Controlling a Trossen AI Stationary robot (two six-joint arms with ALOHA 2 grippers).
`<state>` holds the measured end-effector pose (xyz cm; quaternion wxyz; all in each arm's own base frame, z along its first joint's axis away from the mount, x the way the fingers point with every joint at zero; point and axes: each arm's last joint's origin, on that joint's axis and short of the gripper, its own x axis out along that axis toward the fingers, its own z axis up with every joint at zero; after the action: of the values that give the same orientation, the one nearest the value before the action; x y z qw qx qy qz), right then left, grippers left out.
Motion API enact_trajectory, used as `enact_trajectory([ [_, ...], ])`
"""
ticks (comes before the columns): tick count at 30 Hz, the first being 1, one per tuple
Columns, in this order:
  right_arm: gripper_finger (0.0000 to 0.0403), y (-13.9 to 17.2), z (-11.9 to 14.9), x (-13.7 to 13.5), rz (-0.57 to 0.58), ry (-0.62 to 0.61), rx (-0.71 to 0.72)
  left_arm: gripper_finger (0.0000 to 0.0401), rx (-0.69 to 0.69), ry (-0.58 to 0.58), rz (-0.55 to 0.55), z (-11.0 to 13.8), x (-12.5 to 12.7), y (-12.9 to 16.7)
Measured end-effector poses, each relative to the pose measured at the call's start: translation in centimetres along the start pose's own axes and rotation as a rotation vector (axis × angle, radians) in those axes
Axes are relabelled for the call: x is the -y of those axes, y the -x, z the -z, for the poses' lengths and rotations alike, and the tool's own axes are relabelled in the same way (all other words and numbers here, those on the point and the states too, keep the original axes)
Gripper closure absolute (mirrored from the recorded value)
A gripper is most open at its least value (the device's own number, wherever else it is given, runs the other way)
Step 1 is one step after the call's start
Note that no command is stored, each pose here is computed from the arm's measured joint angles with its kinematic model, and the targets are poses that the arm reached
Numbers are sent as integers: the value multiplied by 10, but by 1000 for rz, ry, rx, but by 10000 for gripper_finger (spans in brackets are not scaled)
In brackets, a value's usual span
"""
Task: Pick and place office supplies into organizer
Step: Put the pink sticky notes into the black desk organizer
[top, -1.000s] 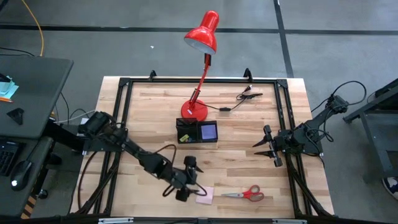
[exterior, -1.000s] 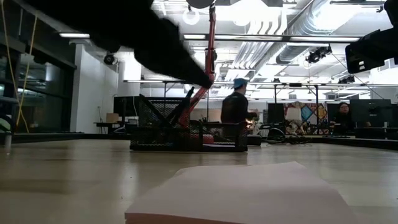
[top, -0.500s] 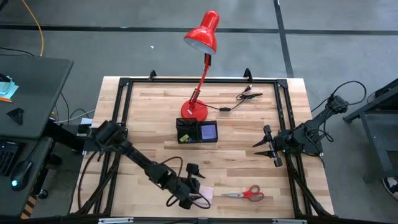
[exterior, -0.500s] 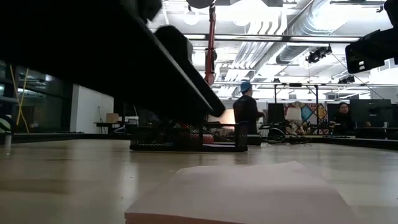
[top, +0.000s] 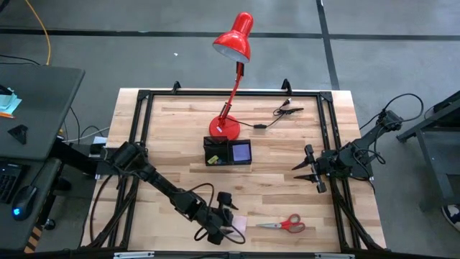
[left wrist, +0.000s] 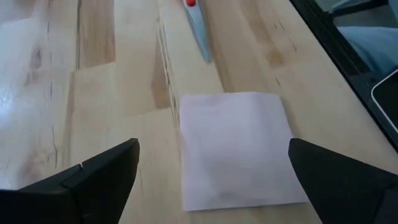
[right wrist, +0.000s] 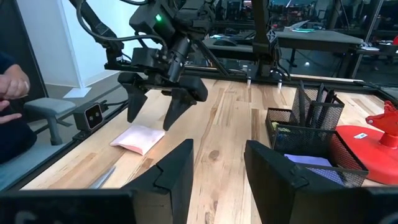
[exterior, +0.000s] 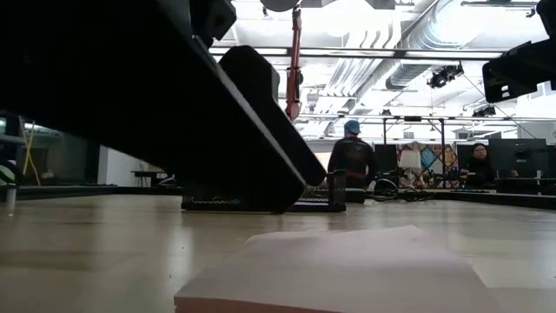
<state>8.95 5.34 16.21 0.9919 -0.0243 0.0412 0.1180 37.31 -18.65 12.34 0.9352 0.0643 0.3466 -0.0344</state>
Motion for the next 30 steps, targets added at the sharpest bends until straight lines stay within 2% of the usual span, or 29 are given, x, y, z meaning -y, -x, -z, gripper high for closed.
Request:
enact_trajectory([
  [8,269,0,0,0,0,0,0,2,28,28,0,4,7,-8],
  [11,269,0,0,0,0,0,0,2,-7,7,-6,12,8,-10],
  [21,269,0,0,0,0,0,0,2,59,-35,3,7,20,-4],
  [30,269,0,0,0,0,0,0,4,101,1,33,3,24,-3],
])
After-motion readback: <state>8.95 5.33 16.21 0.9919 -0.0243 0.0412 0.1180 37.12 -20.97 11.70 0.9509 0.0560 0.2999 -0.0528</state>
